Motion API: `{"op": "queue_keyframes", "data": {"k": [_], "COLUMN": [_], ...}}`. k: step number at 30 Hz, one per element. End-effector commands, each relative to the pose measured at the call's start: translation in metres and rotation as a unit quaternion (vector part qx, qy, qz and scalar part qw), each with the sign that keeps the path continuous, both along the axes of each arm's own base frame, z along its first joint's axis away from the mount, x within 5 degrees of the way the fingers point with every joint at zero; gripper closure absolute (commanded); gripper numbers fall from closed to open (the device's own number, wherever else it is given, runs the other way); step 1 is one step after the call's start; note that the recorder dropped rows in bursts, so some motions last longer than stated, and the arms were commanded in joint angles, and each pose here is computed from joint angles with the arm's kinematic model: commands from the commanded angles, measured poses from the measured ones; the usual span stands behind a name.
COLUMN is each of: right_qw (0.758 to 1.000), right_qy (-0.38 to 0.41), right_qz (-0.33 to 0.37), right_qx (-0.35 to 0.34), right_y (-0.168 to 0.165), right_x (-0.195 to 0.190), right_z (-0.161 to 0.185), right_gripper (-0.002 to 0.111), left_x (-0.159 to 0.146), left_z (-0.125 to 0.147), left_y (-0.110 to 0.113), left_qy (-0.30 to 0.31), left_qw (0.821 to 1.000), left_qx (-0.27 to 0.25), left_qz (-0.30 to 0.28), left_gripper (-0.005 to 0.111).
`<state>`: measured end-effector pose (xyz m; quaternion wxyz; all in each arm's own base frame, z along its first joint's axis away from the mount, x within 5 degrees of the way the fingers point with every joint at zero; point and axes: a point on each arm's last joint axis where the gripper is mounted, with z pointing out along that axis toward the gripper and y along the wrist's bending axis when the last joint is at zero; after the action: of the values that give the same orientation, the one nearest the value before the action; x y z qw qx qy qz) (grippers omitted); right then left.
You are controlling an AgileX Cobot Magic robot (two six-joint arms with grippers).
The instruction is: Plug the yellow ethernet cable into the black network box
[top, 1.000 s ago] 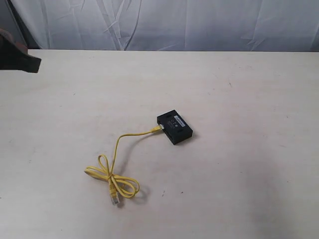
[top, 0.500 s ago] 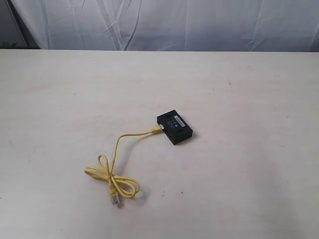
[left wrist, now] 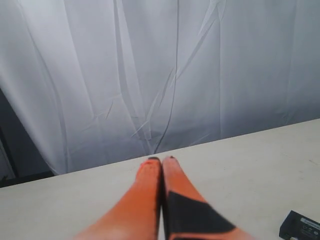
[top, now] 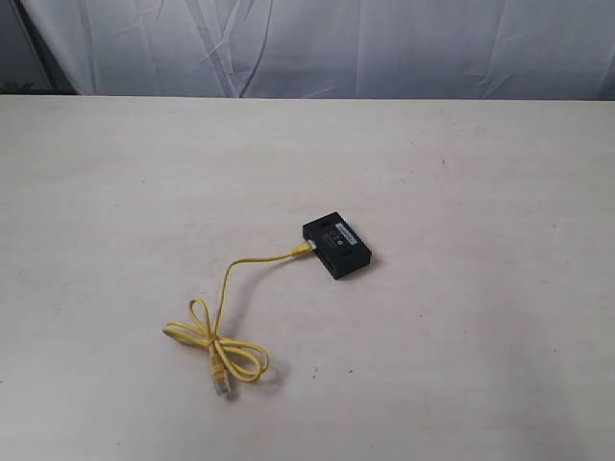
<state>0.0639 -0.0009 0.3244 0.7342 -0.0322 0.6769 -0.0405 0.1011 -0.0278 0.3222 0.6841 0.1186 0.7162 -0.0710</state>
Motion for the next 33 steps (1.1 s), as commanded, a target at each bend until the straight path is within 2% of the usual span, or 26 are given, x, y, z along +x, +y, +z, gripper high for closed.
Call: {"op": "queue_keyframes", "data": {"k": [1,20,25,27,33], "right_qw": [1.0,1.0,1.0,1.0,1.0], "right_qy": [0.003,0.004,0.004,0.004,0.004], "right_qz": [0.003,0.004,0.004,0.004,0.004], "right_qx": [0.024,0.027,0.027,0.027,0.027], "right_y": [0.0,0.0,0.0,0.0,0.0], "right_x": [0.0,0.0,0.0,0.0,0.0], "right_z": [-0.002,-0.002,-0.002,-0.002,-0.002], "right_gripper": [0.109,0.109,0.109,0.109,0.109], "left_x": [-0.004,-0.004,-0.005,-0.007,-0.021], "left_z": [0.001,0.001,0.001,0.002,0.0], "left_y": [0.001,0.001,0.001,0.001,0.013], "left_qy": [-0.006,-0.007,0.0,-0.006,-0.014], "left_qw": [1.0,1.0,0.999,0.999,0.999], "left_qx": [-0.01,-0.009,-0.042,-0.04,-0.027], "left_qz": [0.0,0.0,-0.003,-0.003,0.044], "left_gripper": [0.106,0.106,0.106,0.106,0.106]}}
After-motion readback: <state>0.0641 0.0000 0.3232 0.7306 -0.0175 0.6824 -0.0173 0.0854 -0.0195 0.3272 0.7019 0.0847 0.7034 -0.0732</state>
